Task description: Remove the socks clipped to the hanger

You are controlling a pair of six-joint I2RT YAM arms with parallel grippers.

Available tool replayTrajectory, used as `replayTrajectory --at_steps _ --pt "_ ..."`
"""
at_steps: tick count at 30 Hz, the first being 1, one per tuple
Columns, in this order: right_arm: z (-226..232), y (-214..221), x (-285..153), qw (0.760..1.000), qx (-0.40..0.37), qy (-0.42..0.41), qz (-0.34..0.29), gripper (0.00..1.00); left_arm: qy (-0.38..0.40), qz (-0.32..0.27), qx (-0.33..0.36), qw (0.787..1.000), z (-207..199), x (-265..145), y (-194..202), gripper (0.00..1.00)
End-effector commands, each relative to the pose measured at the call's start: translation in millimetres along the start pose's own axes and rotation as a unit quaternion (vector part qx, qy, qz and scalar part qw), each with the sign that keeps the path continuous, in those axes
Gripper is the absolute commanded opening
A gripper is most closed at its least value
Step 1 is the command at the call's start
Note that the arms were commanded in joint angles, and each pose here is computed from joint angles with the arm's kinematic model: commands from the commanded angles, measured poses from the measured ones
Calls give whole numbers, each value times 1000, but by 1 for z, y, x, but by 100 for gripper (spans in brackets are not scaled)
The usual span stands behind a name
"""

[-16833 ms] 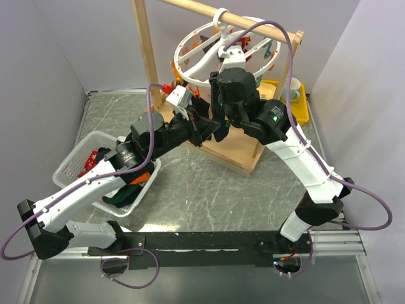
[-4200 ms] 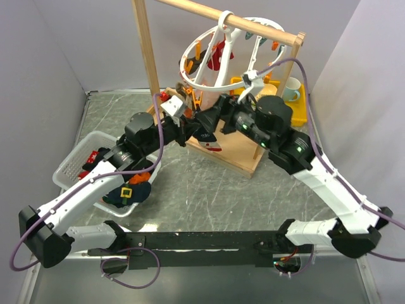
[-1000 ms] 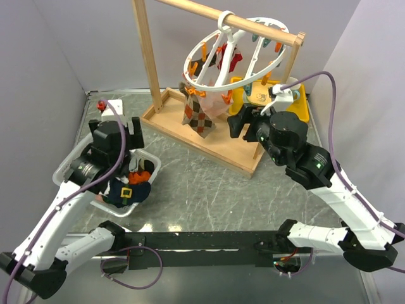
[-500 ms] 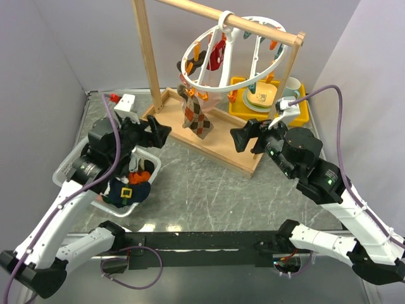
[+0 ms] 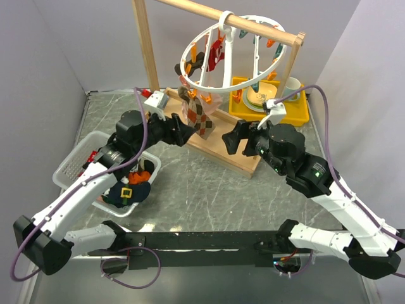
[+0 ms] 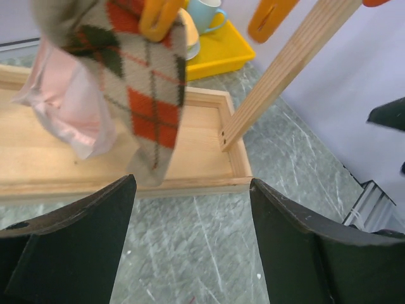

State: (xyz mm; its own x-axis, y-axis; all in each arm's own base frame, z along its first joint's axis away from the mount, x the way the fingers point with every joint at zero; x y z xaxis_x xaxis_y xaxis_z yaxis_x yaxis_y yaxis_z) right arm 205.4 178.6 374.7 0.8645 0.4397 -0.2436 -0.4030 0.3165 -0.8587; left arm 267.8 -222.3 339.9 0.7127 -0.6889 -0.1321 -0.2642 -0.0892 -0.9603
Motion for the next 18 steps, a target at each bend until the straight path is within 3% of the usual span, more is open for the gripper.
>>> replayTrajectory --at_steps 1,5,13,18 --pt "1 -2 -7 997 73 2 -10 100 16 -60 14 998 -11 14 -36 78" --pt "8 2 -17 992 83 -79 -47 100 -27 -54 5 998 2 31 -33 78" --pt "-4 2 -14 996 73 -24 -38 100 -105 -46 -2 993 25 41 -32 94" --pt "-8 6 -11 994 86 -30 -58 100 -79 -38 2 996 21 50 -26 91"
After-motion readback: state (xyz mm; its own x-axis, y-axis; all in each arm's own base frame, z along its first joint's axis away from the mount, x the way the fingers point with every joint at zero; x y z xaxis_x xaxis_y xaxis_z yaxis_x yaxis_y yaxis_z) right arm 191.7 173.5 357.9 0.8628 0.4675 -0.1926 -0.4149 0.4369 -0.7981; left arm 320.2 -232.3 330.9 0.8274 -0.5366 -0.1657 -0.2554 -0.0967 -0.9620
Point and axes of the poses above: each gripper's point midway between its finger pads, its own x axis out along the fingers, its own z axis along the line the jaws close on, y = z × x, the point moved 4 cm from there along -x, back along the fingers, and after that the axes turned 7 degrees about x, right-handed, at the moved point
